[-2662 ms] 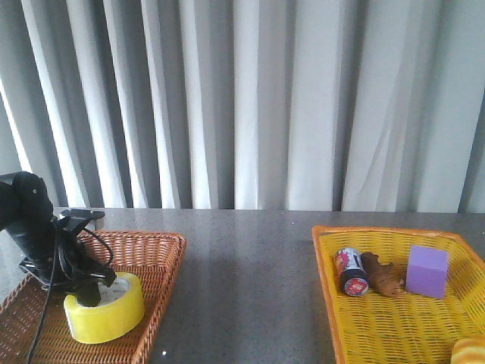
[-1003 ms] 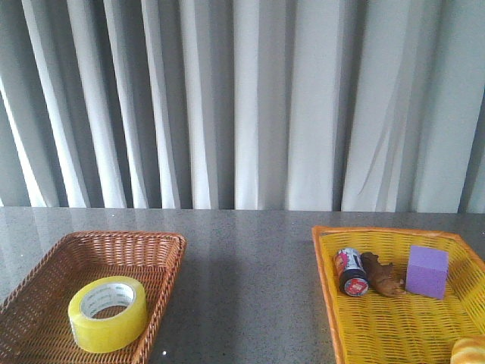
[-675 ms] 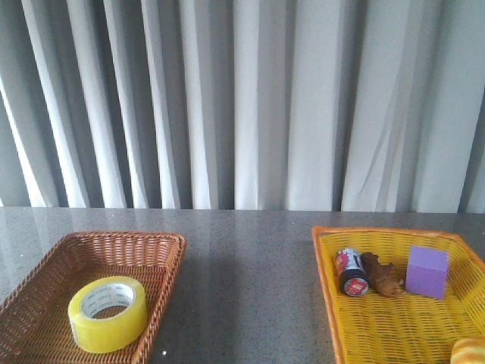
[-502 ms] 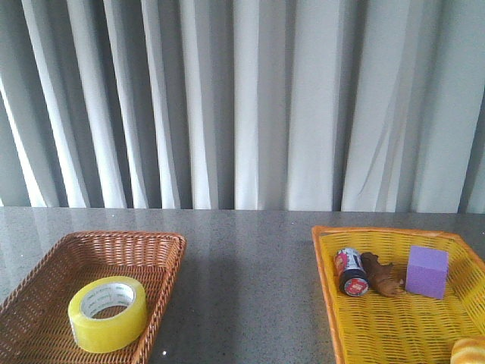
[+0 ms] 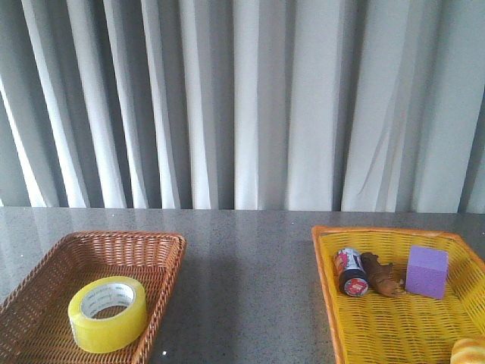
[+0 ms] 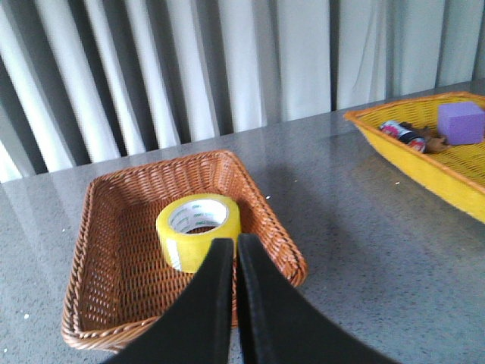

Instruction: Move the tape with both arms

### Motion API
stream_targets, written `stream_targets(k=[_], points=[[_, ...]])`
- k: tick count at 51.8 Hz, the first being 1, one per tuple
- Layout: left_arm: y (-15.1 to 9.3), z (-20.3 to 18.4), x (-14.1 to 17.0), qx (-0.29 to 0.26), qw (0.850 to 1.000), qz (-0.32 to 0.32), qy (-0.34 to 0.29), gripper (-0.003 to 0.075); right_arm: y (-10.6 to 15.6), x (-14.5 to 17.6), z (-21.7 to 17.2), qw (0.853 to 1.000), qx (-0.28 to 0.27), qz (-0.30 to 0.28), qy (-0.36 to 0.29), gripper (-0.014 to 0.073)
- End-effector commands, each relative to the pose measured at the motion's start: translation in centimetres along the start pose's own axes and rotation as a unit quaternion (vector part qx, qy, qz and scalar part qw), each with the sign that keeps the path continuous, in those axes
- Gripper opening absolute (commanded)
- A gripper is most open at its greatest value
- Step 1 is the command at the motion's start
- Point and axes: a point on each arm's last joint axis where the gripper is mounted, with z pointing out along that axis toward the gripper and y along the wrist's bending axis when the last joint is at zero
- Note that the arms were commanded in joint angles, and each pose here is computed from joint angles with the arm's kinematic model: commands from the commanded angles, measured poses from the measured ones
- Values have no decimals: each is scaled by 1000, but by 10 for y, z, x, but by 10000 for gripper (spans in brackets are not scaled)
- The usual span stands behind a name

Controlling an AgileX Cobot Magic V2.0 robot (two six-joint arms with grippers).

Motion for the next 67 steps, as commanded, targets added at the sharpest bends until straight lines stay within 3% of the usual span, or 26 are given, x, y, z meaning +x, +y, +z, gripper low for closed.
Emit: stream_targets(k=[1, 9, 19, 24, 47, 67], points=[[12, 22, 17, -47, 997, -17, -52, -6, -2, -15, -1, 999, 12, -2, -42, -5], [24, 39, 73, -114, 987, -30, -108, -6, -2, -15, -1, 999, 12, -2, -42, -5], [24, 39, 128, -142, 979, -28, -146, -6, -2, -15, -1, 999, 12, -2, -42, -5], [22, 42, 134, -130, 986, -19, -107, -6, -2, -15, -1, 999, 12, -2, -43, -5], [22, 42, 134, -133, 986, 1, -103, -6, -2, -15, -1, 999, 12, -2, -42, -5], [23, 42, 133, -131, 983, -62, -114, -6, -2, -15, -1, 999, 12, -2, -42, -5]])
